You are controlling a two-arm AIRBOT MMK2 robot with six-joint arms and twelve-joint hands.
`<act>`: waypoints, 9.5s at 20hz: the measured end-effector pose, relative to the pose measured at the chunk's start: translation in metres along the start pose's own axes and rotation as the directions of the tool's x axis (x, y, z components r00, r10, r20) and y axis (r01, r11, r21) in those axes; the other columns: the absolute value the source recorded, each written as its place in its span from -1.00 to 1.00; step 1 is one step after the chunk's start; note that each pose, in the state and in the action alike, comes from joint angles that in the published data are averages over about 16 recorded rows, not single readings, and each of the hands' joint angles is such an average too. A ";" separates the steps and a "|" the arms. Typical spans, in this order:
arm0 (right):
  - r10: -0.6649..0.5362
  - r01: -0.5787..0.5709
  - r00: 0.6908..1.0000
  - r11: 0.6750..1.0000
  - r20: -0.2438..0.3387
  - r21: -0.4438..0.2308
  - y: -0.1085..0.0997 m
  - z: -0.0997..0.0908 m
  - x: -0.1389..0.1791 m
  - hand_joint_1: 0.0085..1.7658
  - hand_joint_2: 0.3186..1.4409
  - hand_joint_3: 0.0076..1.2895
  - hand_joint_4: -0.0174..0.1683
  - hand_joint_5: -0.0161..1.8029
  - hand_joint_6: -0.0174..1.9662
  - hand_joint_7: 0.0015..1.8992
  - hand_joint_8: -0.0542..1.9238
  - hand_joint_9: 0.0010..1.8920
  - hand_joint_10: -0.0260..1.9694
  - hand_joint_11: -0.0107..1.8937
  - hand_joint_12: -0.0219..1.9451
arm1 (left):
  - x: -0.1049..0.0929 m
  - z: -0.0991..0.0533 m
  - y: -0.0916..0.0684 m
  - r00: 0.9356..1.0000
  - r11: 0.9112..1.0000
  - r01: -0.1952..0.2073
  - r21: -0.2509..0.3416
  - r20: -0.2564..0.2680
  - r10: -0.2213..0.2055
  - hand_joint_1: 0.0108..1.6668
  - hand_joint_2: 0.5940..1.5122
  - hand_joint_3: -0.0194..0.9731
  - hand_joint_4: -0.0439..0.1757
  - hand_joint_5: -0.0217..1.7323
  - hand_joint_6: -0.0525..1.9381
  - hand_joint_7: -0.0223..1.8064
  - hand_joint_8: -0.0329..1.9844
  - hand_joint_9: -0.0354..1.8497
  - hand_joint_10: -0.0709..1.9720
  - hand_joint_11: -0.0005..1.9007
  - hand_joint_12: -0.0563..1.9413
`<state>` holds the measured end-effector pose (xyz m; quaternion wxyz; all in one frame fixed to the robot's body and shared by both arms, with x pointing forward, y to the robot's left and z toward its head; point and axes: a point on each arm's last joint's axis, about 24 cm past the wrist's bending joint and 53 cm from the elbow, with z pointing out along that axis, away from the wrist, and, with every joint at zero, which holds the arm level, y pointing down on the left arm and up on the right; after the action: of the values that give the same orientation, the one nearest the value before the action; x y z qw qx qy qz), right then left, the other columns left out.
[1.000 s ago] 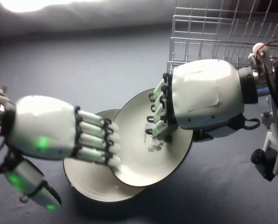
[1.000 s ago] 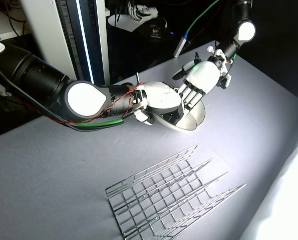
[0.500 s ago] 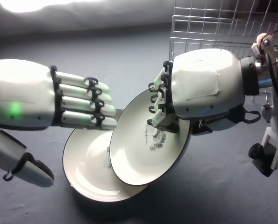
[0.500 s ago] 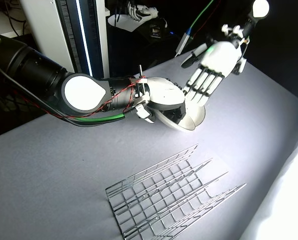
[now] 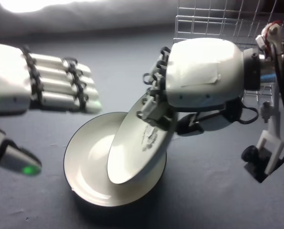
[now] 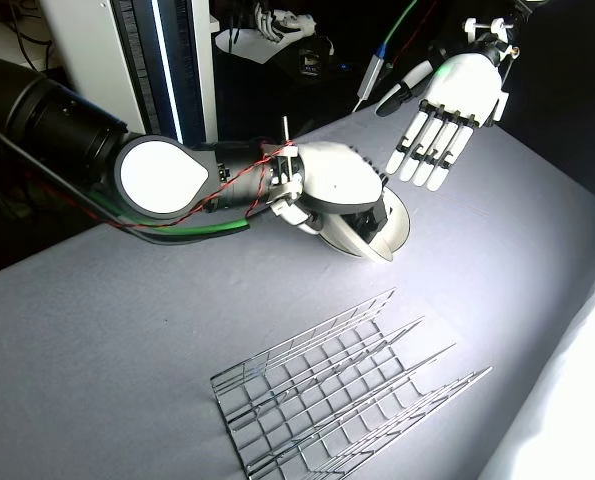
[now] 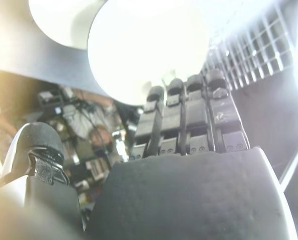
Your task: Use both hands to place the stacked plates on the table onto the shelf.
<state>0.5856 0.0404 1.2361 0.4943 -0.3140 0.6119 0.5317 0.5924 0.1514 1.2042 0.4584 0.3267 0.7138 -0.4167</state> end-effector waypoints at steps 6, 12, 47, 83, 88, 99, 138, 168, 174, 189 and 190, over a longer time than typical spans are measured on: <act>0.099 -0.099 0.993 0.995 0.070 0.003 0.005 0.000 -0.019 0.39 0.26 -0.99 -0.79 0.03 0.08 0.09 -0.03 0.26 -0.93 -0.16 -0.02 | -0.020 -0.016 0.018 0.996 0.998 0.038 -0.057 0.078 -0.033 -0.99 0.12 -0.93 -0.61 -0.89 -0.95 -0.88 -0.96 -0.90 -0.92 -0.97 -0.90; 0.190 -0.194 0.973 0.981 0.134 0.016 0.002 -0.003 -0.035 0.38 0.28 -0.99 -0.81 0.01 0.06 0.08 -0.03 0.26 -0.95 -0.16 0.00 | -0.025 -0.025 0.035 0.996 0.993 0.012 -0.115 0.091 -0.001 -0.99 0.10 -0.93 -0.61 -0.90 -0.95 -0.89 -0.96 -0.91 -0.92 -0.97 -0.91; 0.718 -0.811 0.515 0.585 0.469 -0.006 -0.055 -0.043 -0.089 0.46 0.31 -0.99 -0.71 -0.02 0.06 0.07 -0.01 0.21 -0.89 -0.17 -0.03 | 0.006 -0.062 0.118 0.946 0.885 -0.320 -0.339 -0.159 0.281 -0.99 0.09 -0.95 -0.59 -0.86 -0.95 -0.86 -0.95 -0.87 -0.92 -0.98 -0.76; 0.682 -0.892 0.235 0.435 0.693 -0.125 -0.135 -0.124 -0.146 0.44 0.32 -0.99 -0.71 -0.03 0.05 0.03 0.06 0.25 -0.95 -0.15 0.00 | 0.033 -0.029 0.072 0.982 0.978 -0.142 -0.152 -0.149 0.120 -0.99 0.11 -0.93 -0.59 -0.86 -0.95 -0.87 -0.96 -0.87 -0.92 -0.98 -0.75; 0.643 -0.892 0.246 0.444 0.725 -0.091 -0.149 -0.144 -0.143 0.43 0.32 -0.99 -0.71 -0.04 0.05 0.02 0.06 0.26 -0.95 -0.16 0.01 | 0.037 -0.022 0.057 0.986 0.992 -0.090 -0.084 -0.147 0.077 -0.99 0.11 -0.93 -0.59 -0.86 -0.95 -0.87 -0.96 -0.87 -0.92 -0.98 -0.72; 0.545 -0.882 0.316 0.471 0.777 0.027 -0.182 -0.185 -0.122 0.40 0.32 -0.99 -0.79 -0.05 0.09 0.03 0.07 0.21 -0.82 -0.17 0.04 | 0.061 -0.010 -0.006 0.973 0.978 -0.029 0.205 -0.218 0.074 -0.99 0.12 -0.93 -0.59 -0.85 -0.95 -0.85 -0.96 -0.86 -0.92 -0.98 -0.73; 0.379 -0.664 0.682 0.679 0.626 0.312 -0.182 -0.185 -0.093 0.30 0.34 -0.99 -0.90 -0.18 -0.75 -0.09 -0.73 -0.06 -0.92 -0.47 0.17 | 0.127 0.020 0.019 0.902 0.969 -0.142 0.200 -0.378 0.210 -0.99 0.13 -0.93 -0.60 -0.84 -0.95 -0.84 -0.96 -0.85 -0.92 -0.98 -0.73; -0.186 0.187 0.981 0.982 -0.060 0.011 -0.021 -0.071 -0.008 0.20 0.11 -0.99 -0.79 -0.83 -0.97 -0.87 -0.93 -0.86 -0.96 -0.98 -0.41 | 0.159 -0.003 0.024 0.893 0.985 -0.071 0.154 -0.430 0.132 -0.99 0.14 -0.93 -0.67 -0.88 -0.97 -0.87 -0.97 -0.86 -0.93 -0.99 -0.72; -0.208 0.206 0.972 0.978 -0.111 -0.024 -0.015 -0.067 0.013 0.29 0.09 -0.99 -0.79 -0.83 -0.97 -0.86 -0.93 -0.86 -0.96 -0.98 -0.31 | 0.169 -0.005 0.024 0.901 0.991 -0.028 0.128 -0.427 0.080 -0.99 0.13 -0.93 -0.68 -0.89 -0.97 -0.89 -0.98 -0.86 -0.93 -0.98 -0.79; -0.197 0.190 0.970 0.980 -0.145 -0.064 -0.001 -0.050 0.035 0.36 0.13 -0.99 -0.79 -0.76 -0.97 -0.79 -0.93 -0.77 -0.96 -0.98 0.01 | 0.176 -0.003 0.019 0.910 0.993 -0.008 0.122 -0.410 0.058 -0.99 0.10 -0.93 -0.69 -0.89 -0.97 -0.90 -0.99 -0.86 -0.94 -0.98 -0.76; -0.197 0.189 0.970 0.980 -0.145 -0.065 0.000 -0.050 0.036 0.37 0.13 -0.99 -0.79 -0.76 -0.97 -0.79 -0.93 -0.76 -0.96 -0.98 0.03 | 0.174 -0.003 0.017 0.911 0.992 -0.014 0.128 -0.407 0.065 -0.99 0.10 -0.93 -0.69 -0.89 -0.97 -0.90 -0.98 -0.86 -0.94 -0.98 -0.76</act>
<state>0.5606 -0.0022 1.2000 0.4876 -0.4238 0.6003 0.4714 0.5421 0.1759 1.0387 0.2861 0.4485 0.7604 -0.3725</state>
